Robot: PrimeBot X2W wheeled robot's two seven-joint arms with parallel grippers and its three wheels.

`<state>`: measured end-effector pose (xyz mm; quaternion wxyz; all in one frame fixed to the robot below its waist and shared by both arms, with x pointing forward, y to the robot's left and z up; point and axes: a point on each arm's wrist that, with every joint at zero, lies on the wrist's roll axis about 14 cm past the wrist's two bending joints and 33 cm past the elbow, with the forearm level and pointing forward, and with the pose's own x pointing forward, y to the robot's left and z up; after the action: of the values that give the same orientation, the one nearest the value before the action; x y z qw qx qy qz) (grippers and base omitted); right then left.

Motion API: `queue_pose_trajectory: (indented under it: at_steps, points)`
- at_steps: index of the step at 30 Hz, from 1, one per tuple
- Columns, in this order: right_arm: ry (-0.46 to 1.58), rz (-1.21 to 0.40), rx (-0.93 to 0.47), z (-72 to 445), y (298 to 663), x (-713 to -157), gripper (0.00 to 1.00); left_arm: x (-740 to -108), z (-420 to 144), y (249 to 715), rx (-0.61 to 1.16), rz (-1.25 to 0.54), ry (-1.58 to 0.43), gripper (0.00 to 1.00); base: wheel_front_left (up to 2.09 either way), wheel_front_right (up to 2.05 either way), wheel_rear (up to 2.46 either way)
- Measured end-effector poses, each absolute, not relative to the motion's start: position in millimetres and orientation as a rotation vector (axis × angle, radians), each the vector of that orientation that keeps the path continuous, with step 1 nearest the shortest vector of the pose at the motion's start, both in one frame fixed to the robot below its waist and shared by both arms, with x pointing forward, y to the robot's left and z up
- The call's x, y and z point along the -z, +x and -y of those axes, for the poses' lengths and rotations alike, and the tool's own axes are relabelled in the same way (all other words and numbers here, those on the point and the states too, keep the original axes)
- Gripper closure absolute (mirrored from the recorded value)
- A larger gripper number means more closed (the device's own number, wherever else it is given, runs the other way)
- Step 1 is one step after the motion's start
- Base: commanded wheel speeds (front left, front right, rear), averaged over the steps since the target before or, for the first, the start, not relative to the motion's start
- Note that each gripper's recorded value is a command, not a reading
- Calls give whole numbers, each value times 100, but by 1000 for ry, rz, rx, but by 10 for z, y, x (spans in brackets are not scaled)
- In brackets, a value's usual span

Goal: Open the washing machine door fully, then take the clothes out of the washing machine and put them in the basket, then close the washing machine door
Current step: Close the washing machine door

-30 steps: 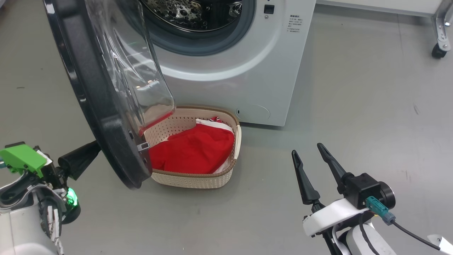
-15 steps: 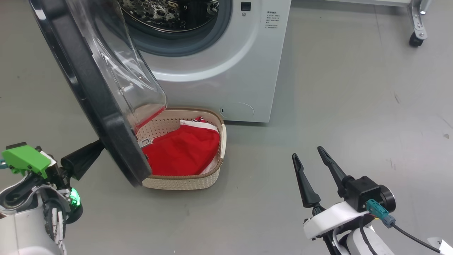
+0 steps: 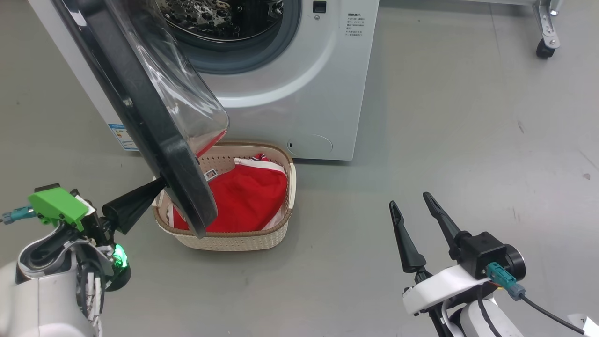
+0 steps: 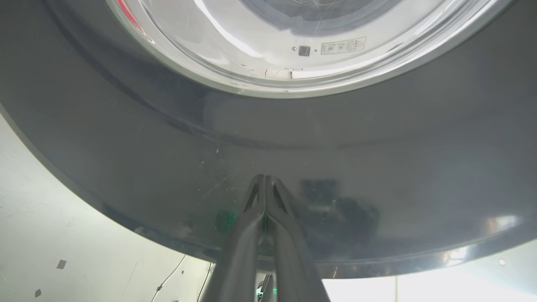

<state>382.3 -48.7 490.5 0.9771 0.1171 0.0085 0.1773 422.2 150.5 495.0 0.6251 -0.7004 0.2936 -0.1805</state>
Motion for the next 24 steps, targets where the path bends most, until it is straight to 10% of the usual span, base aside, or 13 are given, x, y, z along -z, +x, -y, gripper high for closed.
queue_pose_trajectory:
  at_steps: [24]
  points:
    - [248, 21, -370, 428, 3793, -5040, 0, -4733, -1924, 3890, 152, -512, -1264, 100, 0, 0, 0]
